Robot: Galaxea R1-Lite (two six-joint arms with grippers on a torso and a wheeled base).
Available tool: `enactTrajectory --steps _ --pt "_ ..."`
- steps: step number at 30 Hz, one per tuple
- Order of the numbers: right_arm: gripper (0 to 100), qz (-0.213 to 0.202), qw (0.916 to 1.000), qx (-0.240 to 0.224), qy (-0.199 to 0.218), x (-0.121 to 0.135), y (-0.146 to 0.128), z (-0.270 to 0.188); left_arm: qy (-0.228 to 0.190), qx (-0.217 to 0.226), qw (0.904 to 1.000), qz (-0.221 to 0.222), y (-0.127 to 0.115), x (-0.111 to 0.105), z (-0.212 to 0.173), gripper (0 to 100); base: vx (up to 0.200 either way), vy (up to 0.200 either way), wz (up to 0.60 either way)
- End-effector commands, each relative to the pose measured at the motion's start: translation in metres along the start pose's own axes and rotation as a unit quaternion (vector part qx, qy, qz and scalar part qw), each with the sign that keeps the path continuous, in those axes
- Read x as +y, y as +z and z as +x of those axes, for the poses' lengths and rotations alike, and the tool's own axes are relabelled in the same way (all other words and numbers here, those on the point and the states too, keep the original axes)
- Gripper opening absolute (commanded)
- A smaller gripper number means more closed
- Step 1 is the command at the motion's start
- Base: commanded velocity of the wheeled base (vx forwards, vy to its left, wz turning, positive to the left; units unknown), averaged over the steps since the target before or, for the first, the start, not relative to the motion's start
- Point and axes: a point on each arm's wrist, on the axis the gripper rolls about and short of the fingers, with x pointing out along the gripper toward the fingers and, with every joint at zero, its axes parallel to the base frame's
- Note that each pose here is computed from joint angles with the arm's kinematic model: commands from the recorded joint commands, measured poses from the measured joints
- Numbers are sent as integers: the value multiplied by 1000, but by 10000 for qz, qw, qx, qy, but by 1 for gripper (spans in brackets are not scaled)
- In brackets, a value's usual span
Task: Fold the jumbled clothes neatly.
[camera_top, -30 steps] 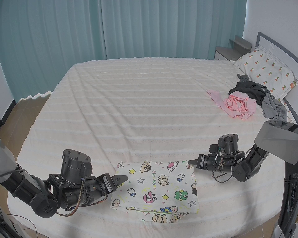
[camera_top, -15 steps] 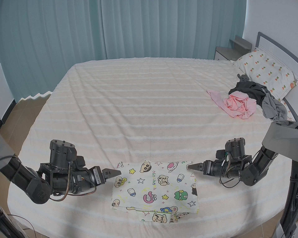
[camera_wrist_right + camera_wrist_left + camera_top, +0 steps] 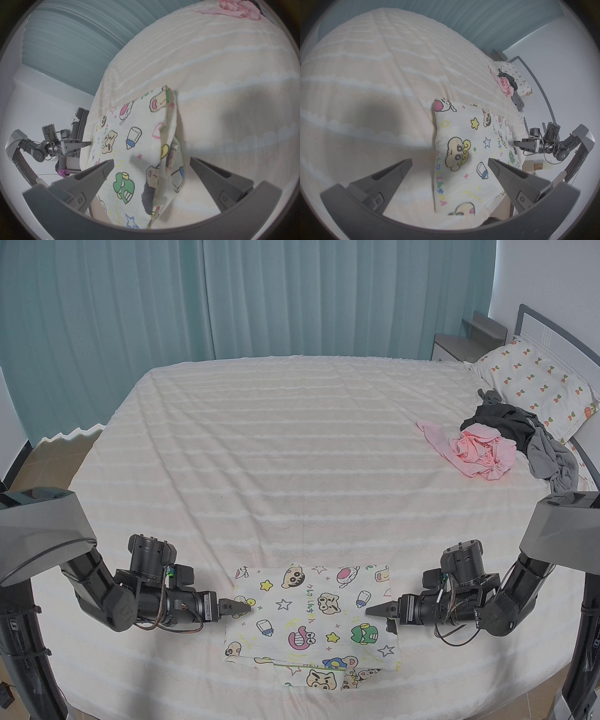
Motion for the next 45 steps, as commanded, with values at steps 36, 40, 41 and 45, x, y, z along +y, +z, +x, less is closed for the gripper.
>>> enactTrajectory --steps 36,40,41,45 --pt "0 -26 9988 277 412 39 -1 19 -354 -229 9987 -295 -1 -36 43 0 0 0 0" --pt "0 -25 9984 144 548 50 4 10 -477 -326 9969 -528 2 -50 32 0 0 0 0" --pt "0 -24 9983 127 560 52 5 9 -505 -335 9967 -541 2 -53 30 0 0 0 0" --pt "0 -58 9980 8 633 57 9 -3 -573 -338 9966 -476 0 -62 22 0 0 0 0"
